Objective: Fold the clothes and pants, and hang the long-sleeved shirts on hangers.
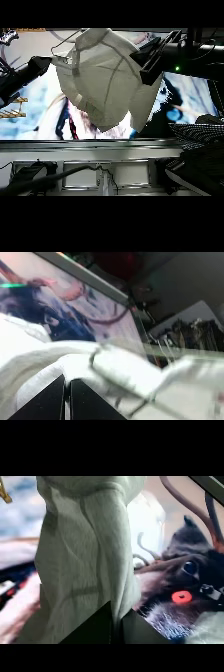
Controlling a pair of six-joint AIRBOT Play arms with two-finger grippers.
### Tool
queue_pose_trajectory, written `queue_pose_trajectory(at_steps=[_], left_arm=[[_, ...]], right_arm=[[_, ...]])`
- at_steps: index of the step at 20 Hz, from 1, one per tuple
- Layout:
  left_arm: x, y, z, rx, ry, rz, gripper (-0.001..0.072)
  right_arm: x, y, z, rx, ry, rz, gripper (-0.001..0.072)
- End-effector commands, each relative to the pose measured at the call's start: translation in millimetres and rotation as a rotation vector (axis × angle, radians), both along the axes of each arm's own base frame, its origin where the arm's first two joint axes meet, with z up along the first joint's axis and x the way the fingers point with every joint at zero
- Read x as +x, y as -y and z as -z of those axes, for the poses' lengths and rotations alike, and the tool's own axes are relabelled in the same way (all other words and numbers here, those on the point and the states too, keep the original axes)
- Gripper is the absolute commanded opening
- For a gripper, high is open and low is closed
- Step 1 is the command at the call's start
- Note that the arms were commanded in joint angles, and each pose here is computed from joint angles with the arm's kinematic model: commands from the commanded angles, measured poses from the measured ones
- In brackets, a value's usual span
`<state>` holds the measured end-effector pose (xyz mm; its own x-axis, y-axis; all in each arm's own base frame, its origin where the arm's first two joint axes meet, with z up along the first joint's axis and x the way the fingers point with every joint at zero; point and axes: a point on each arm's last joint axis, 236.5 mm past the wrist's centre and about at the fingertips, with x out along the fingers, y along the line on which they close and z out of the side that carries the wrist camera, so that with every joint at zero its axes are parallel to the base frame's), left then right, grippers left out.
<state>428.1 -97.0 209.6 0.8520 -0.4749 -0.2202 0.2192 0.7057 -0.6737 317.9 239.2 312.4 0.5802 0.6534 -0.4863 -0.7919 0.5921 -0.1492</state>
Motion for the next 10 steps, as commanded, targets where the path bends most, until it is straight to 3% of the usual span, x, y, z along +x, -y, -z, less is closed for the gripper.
queue_pose_trajectory(at_steps=[1,10], left_arm=[[9,-5,-11,0.000,0.010,0.008,0.0010],[47,17,10,-0.050,-0.109,0.140,0.0012]], right_arm=[[2,6,12,-0.148,0.068,-0.001,0.0026],[5,11,15,-0.274,0.153,-0.011,0.0026]])
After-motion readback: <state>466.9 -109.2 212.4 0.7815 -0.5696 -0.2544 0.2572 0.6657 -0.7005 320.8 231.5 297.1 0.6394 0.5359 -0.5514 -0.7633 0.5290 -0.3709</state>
